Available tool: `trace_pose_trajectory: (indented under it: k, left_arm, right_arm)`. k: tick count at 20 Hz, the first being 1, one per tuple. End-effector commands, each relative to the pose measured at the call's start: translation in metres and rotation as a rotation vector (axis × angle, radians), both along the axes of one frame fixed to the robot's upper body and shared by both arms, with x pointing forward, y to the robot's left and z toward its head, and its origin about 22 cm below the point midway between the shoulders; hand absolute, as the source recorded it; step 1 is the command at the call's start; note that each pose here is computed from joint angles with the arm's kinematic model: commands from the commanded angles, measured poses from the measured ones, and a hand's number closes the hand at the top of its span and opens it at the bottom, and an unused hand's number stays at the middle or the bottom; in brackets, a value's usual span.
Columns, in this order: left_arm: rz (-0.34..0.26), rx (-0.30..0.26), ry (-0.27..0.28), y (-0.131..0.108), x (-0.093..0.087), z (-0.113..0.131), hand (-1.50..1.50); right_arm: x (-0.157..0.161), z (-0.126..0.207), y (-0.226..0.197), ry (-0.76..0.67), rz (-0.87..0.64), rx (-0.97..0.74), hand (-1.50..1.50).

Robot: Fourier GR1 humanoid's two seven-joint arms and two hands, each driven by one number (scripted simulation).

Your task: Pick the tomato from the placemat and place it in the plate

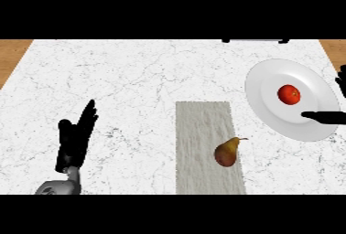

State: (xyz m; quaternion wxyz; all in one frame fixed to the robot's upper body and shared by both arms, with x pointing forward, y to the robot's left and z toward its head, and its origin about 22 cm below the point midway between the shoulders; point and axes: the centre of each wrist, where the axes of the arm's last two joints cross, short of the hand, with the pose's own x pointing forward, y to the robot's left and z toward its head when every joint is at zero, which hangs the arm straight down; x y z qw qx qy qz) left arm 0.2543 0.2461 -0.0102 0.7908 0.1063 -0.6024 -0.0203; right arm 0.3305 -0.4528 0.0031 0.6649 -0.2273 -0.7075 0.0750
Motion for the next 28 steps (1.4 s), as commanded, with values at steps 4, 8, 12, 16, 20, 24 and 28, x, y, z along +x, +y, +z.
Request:
trace_pose_trajectory:
  k: [4, 8, 12, 16, 20, 24, 28]
  left_arm:
    - [0.002, 0.017, -0.01, 0.002, -0.01, 0.002, 0.0]
    - [0.0, -0.011, -0.01, 0.003, 0.011, 0.001, 0.0]
    - [0.01, 0.004, -0.004, -0.002, 0.001, 0.01, 0.0]
    - [0.004, 0.021, 0.0, -0.004, -0.001, -0.008, 0.0]
    - [-0.006, -0.008, -0.002, 0.0, -0.004, 0.006, 0.0]
    - [-0.01, 0.002, -0.012, 0.0, -0.007, 0.001, 0.0]
    - [0.0, -0.003, -0.011, -0.013, 0.0, 0.008, 0.0]
  right_arm:
    - [-0.005, 0.006, -0.012, 0.016, -0.056, -0.035, -1.5]
    - [-0.023, 0.021, -0.044, 0.018, -0.075, -0.037, -1.5]
    - [-0.026, 0.013, -0.042, 0.029, -0.1, -0.065, -1.5]
    - [-0.05, -0.003, -0.052, 0.008, -0.144, -0.023, -1.5]
    - [-0.052, 0.007, -0.062, -0.013, -0.159, -0.041, -1.5]
    - [-0.063, 0.01, -0.073, -0.004, -0.254, -0.042, -1.5]
    - [-0.081, 0.01, -0.086, 0.002, -0.266, -0.066, -1.5]
